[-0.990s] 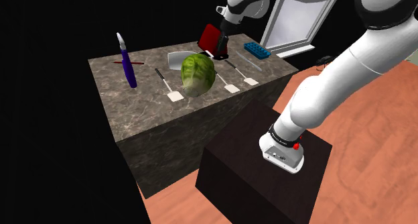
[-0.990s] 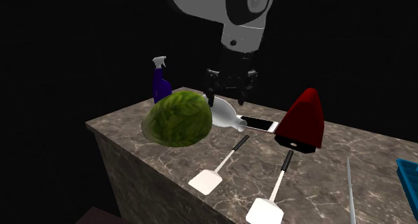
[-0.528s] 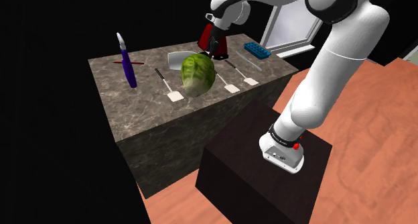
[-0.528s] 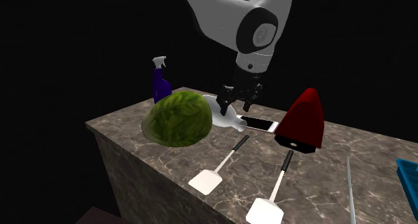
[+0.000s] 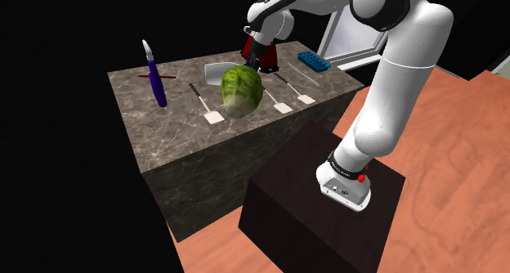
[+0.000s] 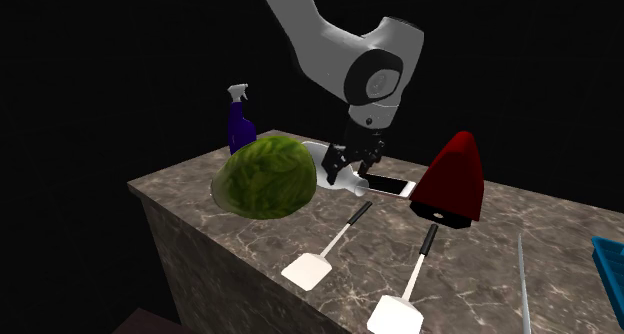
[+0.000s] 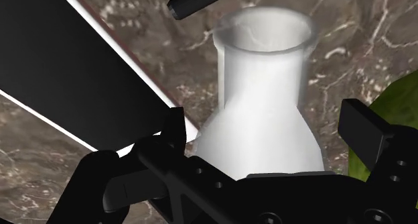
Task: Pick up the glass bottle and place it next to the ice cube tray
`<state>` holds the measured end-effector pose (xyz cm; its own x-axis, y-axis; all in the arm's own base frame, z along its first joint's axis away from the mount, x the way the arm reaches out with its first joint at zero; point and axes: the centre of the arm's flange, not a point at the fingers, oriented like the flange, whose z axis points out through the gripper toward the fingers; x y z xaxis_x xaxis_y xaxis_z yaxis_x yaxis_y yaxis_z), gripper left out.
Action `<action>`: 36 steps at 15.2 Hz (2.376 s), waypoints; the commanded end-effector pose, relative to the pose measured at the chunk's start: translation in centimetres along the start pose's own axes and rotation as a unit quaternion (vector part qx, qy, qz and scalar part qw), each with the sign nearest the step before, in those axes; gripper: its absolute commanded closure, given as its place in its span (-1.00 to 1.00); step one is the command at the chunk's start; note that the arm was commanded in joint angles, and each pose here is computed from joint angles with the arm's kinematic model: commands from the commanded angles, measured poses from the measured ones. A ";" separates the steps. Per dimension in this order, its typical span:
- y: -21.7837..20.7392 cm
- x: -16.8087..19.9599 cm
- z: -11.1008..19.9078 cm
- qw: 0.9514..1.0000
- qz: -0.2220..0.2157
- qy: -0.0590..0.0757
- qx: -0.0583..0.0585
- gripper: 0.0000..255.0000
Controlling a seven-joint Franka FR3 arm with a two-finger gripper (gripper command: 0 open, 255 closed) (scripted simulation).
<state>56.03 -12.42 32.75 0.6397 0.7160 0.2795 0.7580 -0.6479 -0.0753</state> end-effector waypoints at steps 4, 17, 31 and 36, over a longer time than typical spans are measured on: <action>0.1 -0.1 0.9 1.000 0.000 0.000 0.000 -1.00; 0.1 -0.1 0.8 1.000 0.000 0.000 0.000 1.00; -0.4 1.8 -5.7 1.000 0.000 0.000 0.000 1.00; -0.6 2.6 -8.2 1.000 0.000 0.000 0.000 1.00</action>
<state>56.15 -12.35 40.83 0.6394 0.7162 0.2797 0.7583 -0.6476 -0.0751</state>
